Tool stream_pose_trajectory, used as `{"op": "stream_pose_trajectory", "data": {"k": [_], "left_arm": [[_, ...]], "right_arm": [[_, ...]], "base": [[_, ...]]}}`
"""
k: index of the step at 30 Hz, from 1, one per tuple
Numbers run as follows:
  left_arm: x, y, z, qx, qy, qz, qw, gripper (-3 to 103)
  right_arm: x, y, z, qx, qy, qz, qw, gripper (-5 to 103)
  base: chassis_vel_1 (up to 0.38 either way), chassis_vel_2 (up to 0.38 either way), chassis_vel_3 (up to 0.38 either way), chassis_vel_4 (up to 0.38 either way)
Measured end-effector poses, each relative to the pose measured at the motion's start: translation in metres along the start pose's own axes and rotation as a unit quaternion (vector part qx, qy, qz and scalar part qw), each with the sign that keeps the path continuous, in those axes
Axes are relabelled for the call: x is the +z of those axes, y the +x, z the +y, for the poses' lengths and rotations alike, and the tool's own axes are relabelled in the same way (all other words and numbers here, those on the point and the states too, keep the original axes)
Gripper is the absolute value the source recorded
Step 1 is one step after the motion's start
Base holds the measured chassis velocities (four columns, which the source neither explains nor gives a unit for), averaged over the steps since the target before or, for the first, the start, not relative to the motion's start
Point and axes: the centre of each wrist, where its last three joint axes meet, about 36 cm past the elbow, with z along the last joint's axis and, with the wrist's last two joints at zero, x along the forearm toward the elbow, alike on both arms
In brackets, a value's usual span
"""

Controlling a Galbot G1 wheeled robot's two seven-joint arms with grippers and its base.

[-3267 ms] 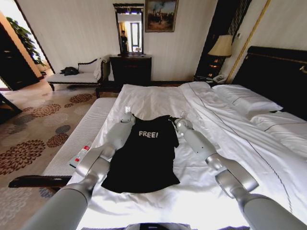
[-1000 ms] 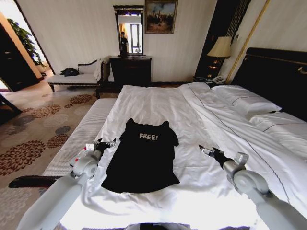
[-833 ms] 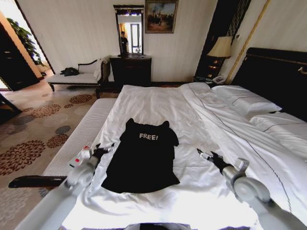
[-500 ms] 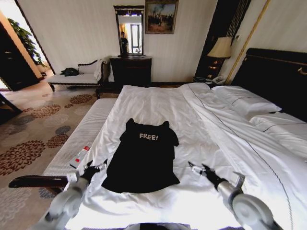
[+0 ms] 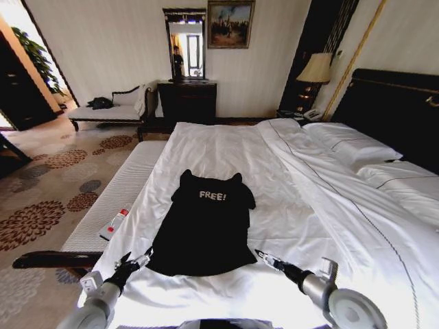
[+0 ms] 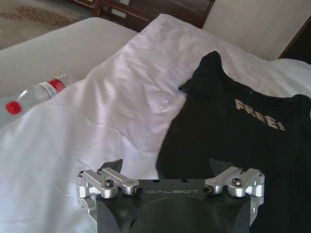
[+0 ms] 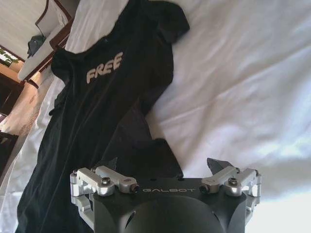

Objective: Fold the clothes on the bed.

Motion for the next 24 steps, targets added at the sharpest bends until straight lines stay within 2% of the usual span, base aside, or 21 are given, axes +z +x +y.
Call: {"op": "stream_pose_trajectory", "data": {"k": [7,12,17,20,21,23,24], "left_arm": [[0.005,0.001,-0.011,0.0,0.017,0.017,0.9997,100],[0.002,0.001,-0.013,-0.002,0.019,0.019,0.9996,100],[0.001,-0.001,-0.015,-0.005,0.017,0.02,0.9996,100],[-0.002,-0.003,-0.018,-0.006,0.017,0.02,0.9996,100],[-0.002,-0.003,-0.018,-0.006,0.017,0.02,0.9996,100],[-0.005,-0.004,-0.018,-0.006,0.018,0.019,0.9996,100],[-0.006,-0.005,-0.017,-0.007,0.018,0.018,0.9997,100]], "right_arm": [[-0.001,-0.037,-0.015,-0.012,-0.054,-0.002,0.998,100],[0.0,-0.046,-0.02,-0.009,-0.059,0.003,0.998,101],[0.002,-0.058,-0.024,-0.009,-0.061,0.009,0.998,99],[0.005,-0.064,-0.026,-0.005,-0.061,0.016,0.998,85],[0.005,-0.064,-0.026,-0.005,-0.061,0.016,0.998,85],[0.009,-0.067,-0.027,-0.002,-0.06,0.021,0.998,75],[0.01,-0.068,-0.027,-0.001,-0.059,0.022,0.998,75]], "base": [[0.0,0.0,0.0,0.0],[0.0,0.0,0.0,0.0],[0.0,0.0,0.0,0.0],[0.0,0.0,0.0,0.0],[0.0,0.0,0.0,0.0],[0.0,0.0,0.0,0.0],[0.0,0.0,0.0,0.0]]}}
